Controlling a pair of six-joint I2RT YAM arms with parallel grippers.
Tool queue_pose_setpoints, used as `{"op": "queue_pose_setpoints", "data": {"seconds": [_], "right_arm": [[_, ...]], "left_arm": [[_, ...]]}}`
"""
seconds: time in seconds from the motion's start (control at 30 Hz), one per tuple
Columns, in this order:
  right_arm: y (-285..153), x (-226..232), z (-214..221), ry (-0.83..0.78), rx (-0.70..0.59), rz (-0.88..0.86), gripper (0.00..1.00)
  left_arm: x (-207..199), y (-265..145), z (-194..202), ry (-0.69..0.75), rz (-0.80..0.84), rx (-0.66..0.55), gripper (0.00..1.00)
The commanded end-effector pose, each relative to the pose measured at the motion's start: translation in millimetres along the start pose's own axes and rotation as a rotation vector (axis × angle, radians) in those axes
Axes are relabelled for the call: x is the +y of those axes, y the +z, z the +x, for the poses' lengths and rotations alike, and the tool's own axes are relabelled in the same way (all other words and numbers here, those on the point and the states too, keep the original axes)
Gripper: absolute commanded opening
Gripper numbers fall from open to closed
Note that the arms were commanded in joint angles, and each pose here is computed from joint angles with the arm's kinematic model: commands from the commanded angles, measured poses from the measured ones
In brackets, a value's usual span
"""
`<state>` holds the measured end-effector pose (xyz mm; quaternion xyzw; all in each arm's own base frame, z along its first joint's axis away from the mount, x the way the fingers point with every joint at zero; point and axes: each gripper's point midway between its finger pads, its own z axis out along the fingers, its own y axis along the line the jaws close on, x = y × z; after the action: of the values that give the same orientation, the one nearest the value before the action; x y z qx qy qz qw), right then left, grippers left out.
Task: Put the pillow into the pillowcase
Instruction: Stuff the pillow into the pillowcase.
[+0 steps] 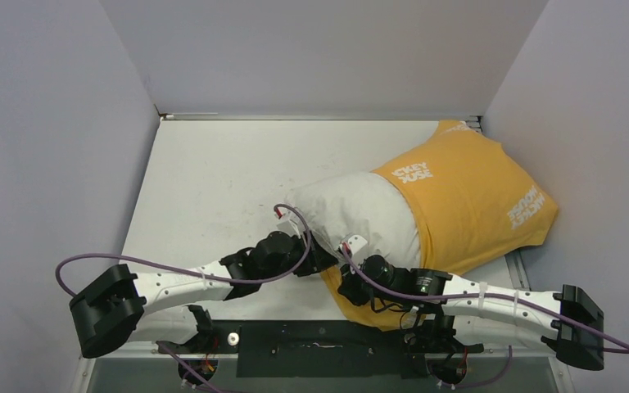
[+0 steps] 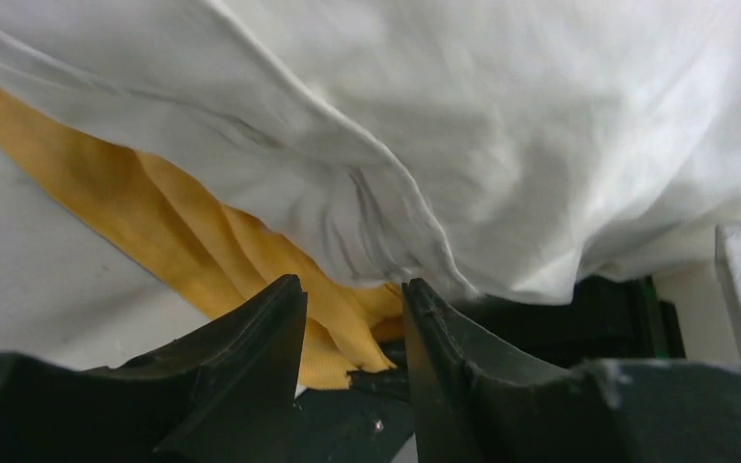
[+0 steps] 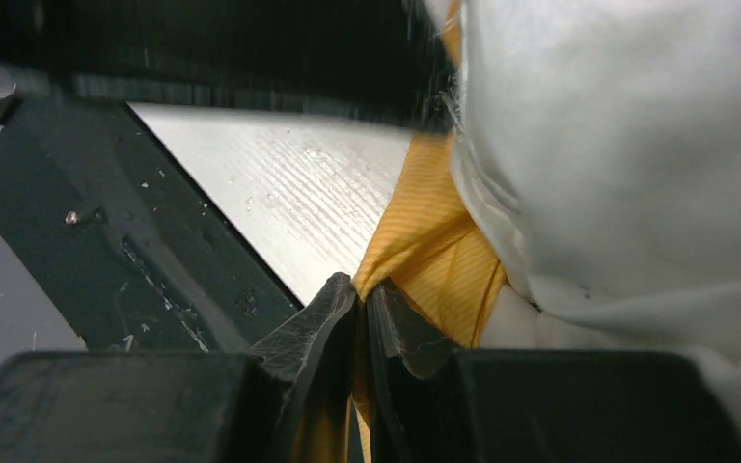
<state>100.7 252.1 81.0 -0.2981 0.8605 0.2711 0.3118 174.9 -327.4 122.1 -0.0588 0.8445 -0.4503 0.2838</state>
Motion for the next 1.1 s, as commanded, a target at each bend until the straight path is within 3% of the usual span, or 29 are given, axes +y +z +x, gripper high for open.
{"op": "queue_pose_setpoints", "data": {"seconds": [0.0, 0.17, 0.4, 0.57, 0.77, 0.83, 1.0, 1.07], "right_arm": [[-3.7, 34.0, -8.8, -0.031, -0.051, -0.174, 0.10], [-6.9, 41.6, -12.0, -0.031, -0.081, -0.207, 0.10], [-39.4, 45.5, -53.7, -0.018, -0.249, -0.215, 0.07], [-47.4, 43.9, -59.7, -0.026, -0.269, -0.205, 0.06], [-42.4, 44.7, -57.3, -0.037, -0.256, -0.205, 0.06], [-39.6, 43.9, -59.7, -0.040, -0.252, -0.189, 0.06], [-34.4, 35.4, -81.3, -0.046, -0.272, -0.083, 0.06], [-35.9, 39.3, -92.3, -0.064, -0.296, -0.086, 0.06]], "left_arm": [[-22.7, 0.3, 23.7, -0.022, 0.062, 0.071, 0.40], [-28.8, 14.3, 40.6, -0.065, 0.117, 0.126, 0.48], [-11.9, 28.5, 85.5, -0.086, 0.067, 0.293, 0.53], [-33.7, 25.0, 89.8, -0.159, 0.210, 0.281, 0.54], [-55.7, 2.3, 71.2, -0.138, 0.300, 0.220, 0.57], [-66.2, -2.8, 69.1, -0.111, 0.319, 0.225, 0.52], [-89.2, -15.2, 64.6, -0.070, 0.402, 0.218, 0.19], [-94.2, -20.1, 64.5, -0.057, 0.423, 0.226, 0.30]]}}
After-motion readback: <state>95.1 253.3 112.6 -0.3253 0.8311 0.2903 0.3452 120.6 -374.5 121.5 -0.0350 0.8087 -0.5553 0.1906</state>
